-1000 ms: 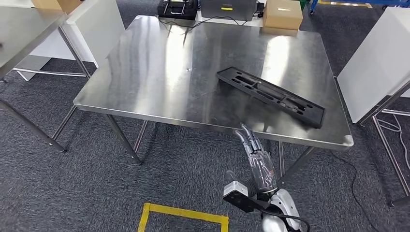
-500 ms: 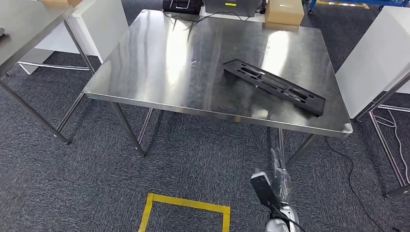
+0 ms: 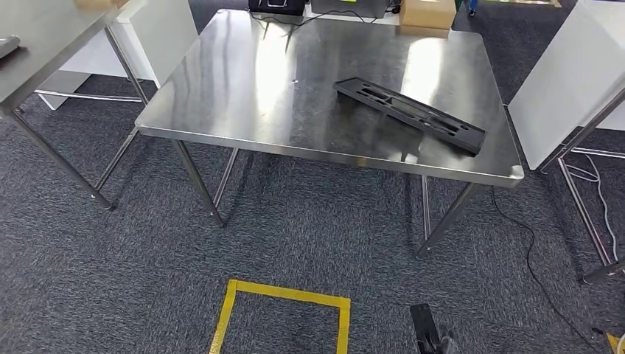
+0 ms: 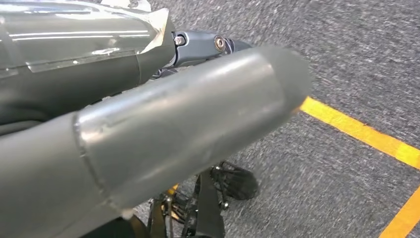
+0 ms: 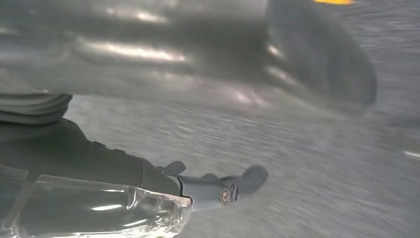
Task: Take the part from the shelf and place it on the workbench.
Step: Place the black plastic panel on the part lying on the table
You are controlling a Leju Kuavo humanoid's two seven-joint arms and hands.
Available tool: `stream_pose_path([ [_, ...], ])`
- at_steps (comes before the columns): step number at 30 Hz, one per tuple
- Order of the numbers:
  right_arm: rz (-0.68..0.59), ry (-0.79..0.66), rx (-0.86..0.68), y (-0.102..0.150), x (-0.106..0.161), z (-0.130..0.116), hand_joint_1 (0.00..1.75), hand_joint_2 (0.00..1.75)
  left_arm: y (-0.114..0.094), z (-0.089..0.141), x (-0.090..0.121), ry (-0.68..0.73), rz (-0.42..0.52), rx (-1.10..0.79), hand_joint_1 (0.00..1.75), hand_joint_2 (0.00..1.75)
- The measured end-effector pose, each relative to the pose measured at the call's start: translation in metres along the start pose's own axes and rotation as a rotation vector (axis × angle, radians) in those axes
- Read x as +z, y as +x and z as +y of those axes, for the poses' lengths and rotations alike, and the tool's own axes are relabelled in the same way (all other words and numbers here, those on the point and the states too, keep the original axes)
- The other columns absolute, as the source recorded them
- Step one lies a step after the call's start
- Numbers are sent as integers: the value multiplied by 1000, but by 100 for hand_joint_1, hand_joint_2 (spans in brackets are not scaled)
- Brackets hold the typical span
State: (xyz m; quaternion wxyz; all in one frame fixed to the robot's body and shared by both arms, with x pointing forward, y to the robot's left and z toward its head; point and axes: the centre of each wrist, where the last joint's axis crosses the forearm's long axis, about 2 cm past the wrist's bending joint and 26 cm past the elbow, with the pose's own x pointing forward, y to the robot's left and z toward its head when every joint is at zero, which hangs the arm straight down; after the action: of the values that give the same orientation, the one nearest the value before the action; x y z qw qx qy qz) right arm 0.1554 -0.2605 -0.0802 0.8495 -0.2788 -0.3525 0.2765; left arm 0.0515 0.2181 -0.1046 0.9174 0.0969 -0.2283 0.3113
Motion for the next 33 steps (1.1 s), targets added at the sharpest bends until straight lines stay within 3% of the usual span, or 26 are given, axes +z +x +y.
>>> stream_pose_path([
  [6,325,283,28,-33,26,26,0,0,-2,3,0,-15,49,-23,0,0],
  [9,410,372,96,-44,41,40,0,0,0,7,-2,-29,85,-24,0,0],
  [33,463,503,130,-45,53,53,0,0,4,8,-5,-30,135,-29,0,0],
])
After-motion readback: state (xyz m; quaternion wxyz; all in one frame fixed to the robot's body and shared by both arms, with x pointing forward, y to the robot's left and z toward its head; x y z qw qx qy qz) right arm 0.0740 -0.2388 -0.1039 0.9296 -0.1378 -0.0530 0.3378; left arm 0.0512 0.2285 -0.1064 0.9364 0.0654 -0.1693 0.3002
